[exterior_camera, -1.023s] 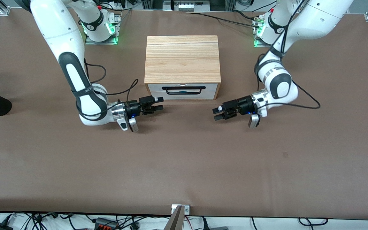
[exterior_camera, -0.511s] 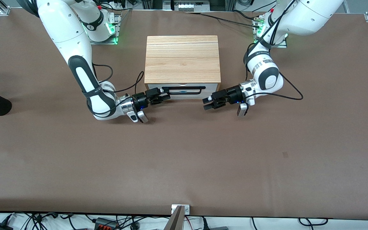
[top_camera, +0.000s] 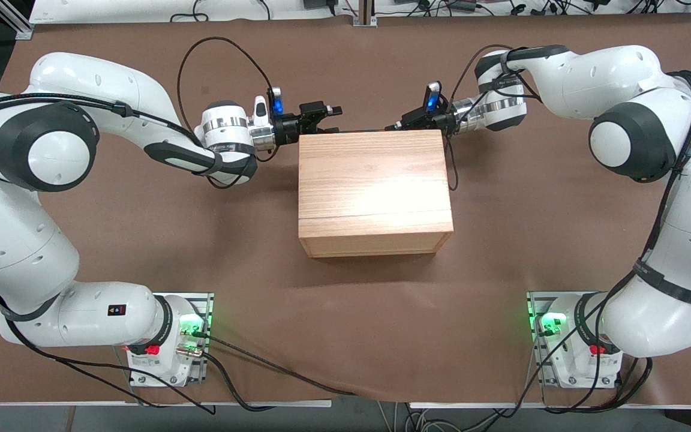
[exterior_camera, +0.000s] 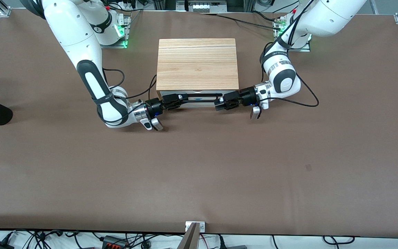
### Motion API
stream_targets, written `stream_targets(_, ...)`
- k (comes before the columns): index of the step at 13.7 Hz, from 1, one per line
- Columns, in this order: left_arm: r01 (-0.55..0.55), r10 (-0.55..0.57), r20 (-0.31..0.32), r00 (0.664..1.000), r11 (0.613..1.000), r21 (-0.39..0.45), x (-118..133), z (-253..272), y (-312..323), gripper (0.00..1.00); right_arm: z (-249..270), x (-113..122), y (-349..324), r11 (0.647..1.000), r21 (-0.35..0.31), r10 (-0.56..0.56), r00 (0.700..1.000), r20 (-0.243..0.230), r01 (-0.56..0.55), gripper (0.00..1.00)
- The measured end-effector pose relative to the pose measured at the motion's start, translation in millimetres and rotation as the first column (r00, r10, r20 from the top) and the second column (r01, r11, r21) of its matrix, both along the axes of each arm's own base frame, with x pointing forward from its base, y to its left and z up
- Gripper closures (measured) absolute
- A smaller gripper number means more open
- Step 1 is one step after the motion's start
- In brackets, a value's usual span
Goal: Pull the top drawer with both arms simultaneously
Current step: 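Close the right gripper and the left gripper on the black handle, then pull the handle away from the cabinet with both grippers together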
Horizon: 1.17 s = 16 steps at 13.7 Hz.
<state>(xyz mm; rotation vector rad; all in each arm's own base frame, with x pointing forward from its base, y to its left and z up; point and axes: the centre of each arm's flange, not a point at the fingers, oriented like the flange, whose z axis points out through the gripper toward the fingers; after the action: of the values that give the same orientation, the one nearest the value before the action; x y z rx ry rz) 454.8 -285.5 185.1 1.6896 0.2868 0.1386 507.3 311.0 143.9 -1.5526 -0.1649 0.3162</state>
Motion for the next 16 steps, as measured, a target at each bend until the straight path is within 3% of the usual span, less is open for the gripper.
stream_targets(4,-0.003,0.002,-0.052,0.999,1.0,-0.016,-8,-18,3,0.13,0,0,0,1.0,0.0,0.0,1.0,-0.001,0.0,0.53)
stream_targets(6,0.0,-0.004,-0.056,0.998,0.998,-0.066,-9,-20,1,0.14,-2,0,0,1.0,-0.009,-0.007,1.0,0.011,0.007,0.74)
stream_targets(8,0.013,-0.019,-0.043,0.999,0.99,-0.137,-8,-14,-5,0.15,-1,0,0,1.0,-0.004,-0.007,0.999,0.032,0.007,0.76)
stream_targets(10,0.022,-0.029,-0.037,0.999,0.984,-0.176,-9,-13,-5,0.15,2,1,0,1.0,0.007,-0.009,0.999,0.036,0.009,0.84)
stream_targets(16,0.163,-0.159,0.038,0.987,0.976,-0.145,-4,-13,-4,0.23,1,1,1,1.0,0.008,-0.009,0.999,0.035,0.009,0.84)
